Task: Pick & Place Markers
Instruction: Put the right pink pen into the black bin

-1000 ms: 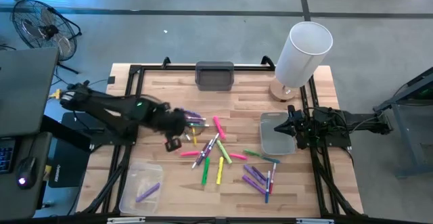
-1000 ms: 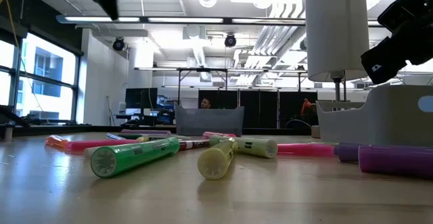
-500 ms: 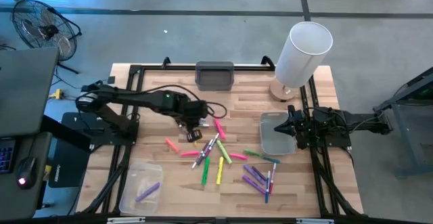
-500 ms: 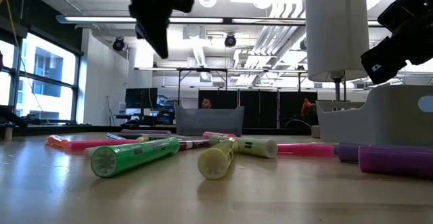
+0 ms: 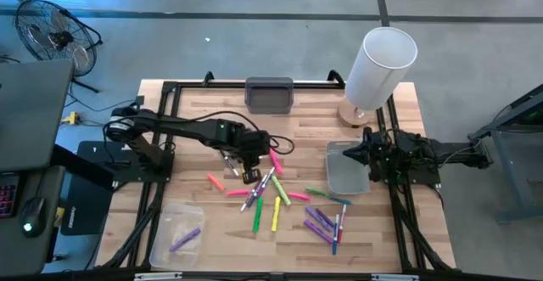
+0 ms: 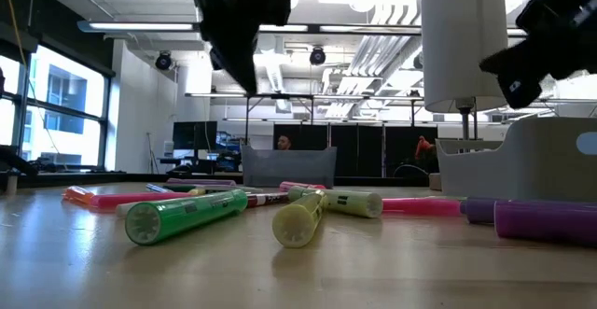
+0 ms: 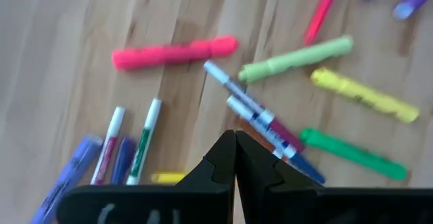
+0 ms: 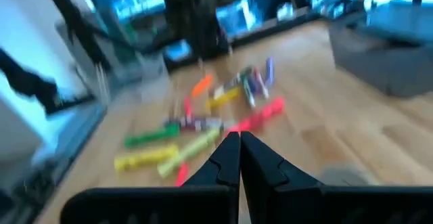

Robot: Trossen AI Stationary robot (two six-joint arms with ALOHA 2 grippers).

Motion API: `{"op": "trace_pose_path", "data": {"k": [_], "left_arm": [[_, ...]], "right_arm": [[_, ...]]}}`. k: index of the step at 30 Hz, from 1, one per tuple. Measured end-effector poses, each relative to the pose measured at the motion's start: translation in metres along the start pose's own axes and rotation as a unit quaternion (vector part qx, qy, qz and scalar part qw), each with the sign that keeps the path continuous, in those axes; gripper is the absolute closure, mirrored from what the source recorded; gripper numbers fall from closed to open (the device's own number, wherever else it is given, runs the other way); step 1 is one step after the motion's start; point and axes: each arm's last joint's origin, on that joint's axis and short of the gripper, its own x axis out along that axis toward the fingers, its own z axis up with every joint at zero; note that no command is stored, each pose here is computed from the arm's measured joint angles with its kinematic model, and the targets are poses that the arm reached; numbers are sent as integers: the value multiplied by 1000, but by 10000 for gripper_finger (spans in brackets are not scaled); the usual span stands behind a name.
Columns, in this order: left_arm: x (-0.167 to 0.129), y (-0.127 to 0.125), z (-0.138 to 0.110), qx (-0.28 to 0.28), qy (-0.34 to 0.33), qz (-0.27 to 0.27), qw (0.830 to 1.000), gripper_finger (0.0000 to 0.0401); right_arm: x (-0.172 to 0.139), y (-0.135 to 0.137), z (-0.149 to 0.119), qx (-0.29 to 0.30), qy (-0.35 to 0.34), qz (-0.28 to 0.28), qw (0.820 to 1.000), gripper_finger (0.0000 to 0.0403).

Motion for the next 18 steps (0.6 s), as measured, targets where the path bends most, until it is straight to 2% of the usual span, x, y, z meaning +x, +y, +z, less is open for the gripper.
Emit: {"op": "trace_pose_path", "data": {"k": [4,8,12,14,18], "left_arm": [[-7,0,-7,37,23,8,999,401],[-19,0,-16,68,21,40,997,401],[-35,7,-44,65,-19,46,997,401],[-39,13,-68,49,-24,36,998,401],[-47,25,-109,6,-77,12,997,401]], "right_arm": [[2,6,21,-17,-42,-27,999,403],[13,20,58,-63,-19,-72,995,403],[48,38,99,-86,46,-107,990,403],[73,48,116,-82,94,-119,985,403],[128,62,137,-73,231,-154,958,403]]}}
